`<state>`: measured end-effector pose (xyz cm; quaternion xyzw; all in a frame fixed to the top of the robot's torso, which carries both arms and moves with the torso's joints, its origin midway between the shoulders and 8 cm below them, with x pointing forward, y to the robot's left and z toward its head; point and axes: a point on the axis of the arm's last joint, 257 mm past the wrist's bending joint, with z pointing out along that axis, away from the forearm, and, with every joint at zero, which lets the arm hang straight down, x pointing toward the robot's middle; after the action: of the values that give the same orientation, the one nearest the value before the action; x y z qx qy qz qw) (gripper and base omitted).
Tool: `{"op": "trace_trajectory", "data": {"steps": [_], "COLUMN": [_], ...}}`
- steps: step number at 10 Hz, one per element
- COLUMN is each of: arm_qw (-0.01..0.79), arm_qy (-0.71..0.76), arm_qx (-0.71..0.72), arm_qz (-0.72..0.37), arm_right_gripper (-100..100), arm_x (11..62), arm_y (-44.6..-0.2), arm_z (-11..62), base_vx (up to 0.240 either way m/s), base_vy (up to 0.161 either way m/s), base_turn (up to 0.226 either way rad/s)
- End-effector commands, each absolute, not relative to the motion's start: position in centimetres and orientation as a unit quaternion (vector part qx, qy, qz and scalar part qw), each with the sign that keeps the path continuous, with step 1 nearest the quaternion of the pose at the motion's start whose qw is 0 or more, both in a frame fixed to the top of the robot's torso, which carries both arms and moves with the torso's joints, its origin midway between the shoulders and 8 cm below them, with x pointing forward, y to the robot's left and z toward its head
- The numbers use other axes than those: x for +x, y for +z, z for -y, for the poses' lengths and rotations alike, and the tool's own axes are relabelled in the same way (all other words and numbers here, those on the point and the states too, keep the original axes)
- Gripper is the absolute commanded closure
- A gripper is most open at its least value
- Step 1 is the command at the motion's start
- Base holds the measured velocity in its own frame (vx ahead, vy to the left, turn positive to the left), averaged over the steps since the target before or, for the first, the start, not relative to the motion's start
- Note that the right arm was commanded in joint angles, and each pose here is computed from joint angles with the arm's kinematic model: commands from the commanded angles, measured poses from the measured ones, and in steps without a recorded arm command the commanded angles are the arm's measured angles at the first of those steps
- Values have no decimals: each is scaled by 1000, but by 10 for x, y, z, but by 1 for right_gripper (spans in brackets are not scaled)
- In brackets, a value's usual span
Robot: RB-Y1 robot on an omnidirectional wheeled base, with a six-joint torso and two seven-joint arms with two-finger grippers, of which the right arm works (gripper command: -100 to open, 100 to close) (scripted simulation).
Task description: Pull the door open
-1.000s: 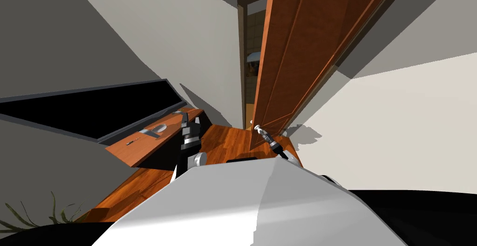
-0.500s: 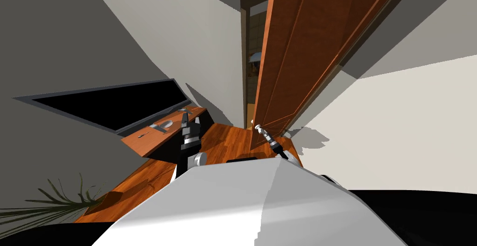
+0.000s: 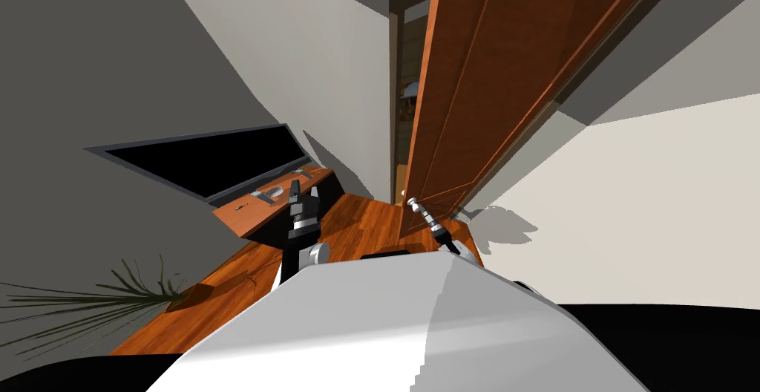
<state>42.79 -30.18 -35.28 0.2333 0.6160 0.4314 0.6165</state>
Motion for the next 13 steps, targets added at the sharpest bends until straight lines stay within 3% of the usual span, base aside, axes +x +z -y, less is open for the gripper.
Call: {"op": "trace_trajectory", "data": {"steps": [1,13], "arm_qw": [601,535], "arm_qy": [459,543], "arm_qx": [258,410], "arm_qz": [-602,-501], "arm_right_gripper": [100,100], "arm_x": [428,433], "arm_y": [-354,-349], "arm_z": [291,319], "base_vx": [-54,-61], "base_vy": [-22,-31], "base_turn": [97,98]}}
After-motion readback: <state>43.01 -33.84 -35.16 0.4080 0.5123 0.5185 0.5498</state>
